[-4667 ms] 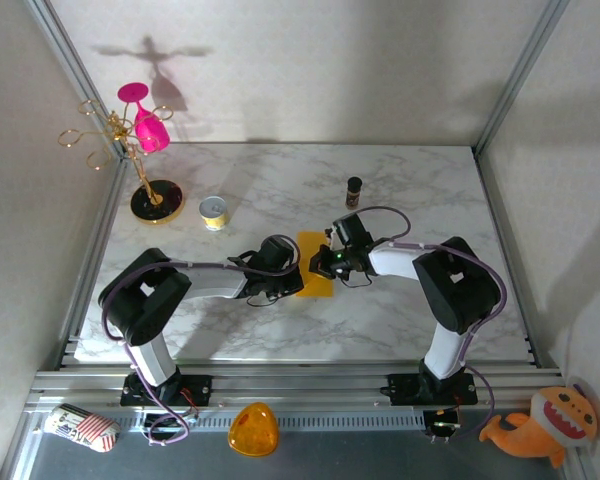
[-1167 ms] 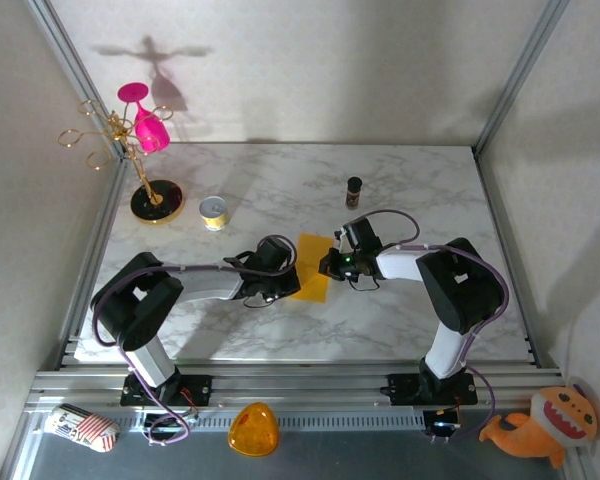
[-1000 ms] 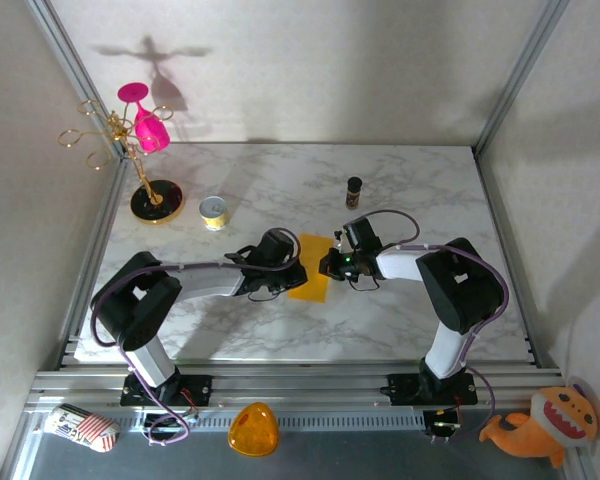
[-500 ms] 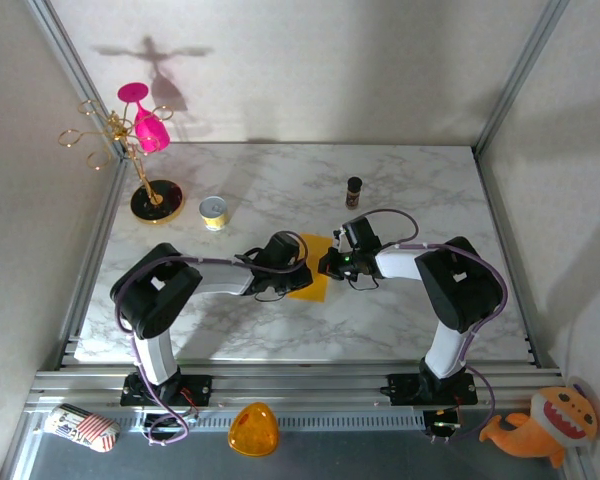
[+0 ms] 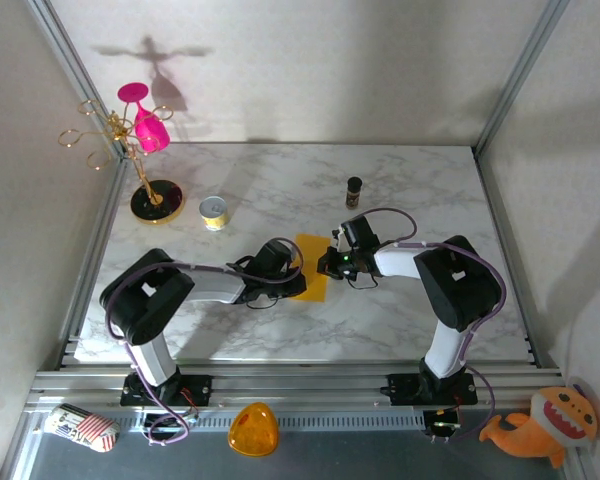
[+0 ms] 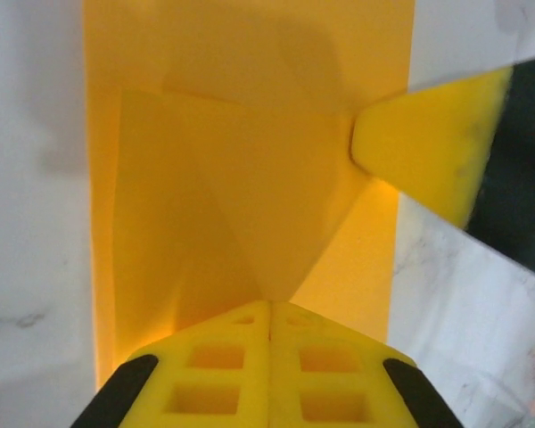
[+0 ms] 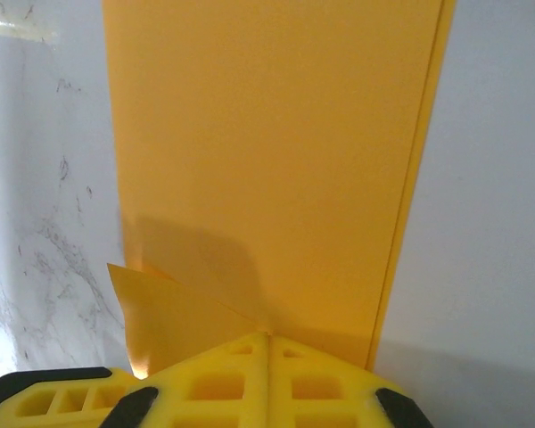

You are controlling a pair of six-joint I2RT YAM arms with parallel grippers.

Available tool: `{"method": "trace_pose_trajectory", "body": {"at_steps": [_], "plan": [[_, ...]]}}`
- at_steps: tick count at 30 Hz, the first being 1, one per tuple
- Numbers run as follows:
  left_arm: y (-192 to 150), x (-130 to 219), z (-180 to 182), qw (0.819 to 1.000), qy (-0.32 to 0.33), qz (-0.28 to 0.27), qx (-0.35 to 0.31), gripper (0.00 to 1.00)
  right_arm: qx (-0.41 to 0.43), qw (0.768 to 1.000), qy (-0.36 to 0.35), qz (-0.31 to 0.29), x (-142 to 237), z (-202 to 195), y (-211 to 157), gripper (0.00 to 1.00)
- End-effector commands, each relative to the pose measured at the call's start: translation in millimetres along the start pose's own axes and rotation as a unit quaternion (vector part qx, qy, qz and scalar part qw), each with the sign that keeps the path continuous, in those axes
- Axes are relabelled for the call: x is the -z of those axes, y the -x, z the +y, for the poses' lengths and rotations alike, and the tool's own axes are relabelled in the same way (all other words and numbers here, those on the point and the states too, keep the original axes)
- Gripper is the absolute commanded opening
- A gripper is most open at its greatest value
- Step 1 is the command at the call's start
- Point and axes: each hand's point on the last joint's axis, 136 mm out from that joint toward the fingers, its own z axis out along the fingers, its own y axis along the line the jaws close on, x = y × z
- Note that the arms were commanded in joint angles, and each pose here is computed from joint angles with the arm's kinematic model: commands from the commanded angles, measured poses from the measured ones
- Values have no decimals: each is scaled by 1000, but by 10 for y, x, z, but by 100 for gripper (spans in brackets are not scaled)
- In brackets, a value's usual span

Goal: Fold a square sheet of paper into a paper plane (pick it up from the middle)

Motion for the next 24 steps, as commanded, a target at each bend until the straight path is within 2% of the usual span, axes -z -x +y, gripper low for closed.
{"method": "trace_pose_trajectory", "body": {"at_steps": [1,7,10,18,21,24], "plan": [[-642,138,674,988,110,110,-3,5,-43,991,-117,46,-84,-663,-333,2],[-776,349,900,981,150,120,-8,3,-41,991,-115,45,-94,-658,-326,2],[-713,449,859,983,148,110,-19,3,-38,992,-112,44,-92,-641,-315,2],[33,471,13,1000,29,-5,-6,10,-3,999,-36,18,-37,-210,-80,3],[237,357,-148,999,3,-35,15,10,14,1000,-8,1,19,-7,70,4],[332,234,-125,998,13,-46,34,10,32,999,17,-6,55,176,180,4]]}}
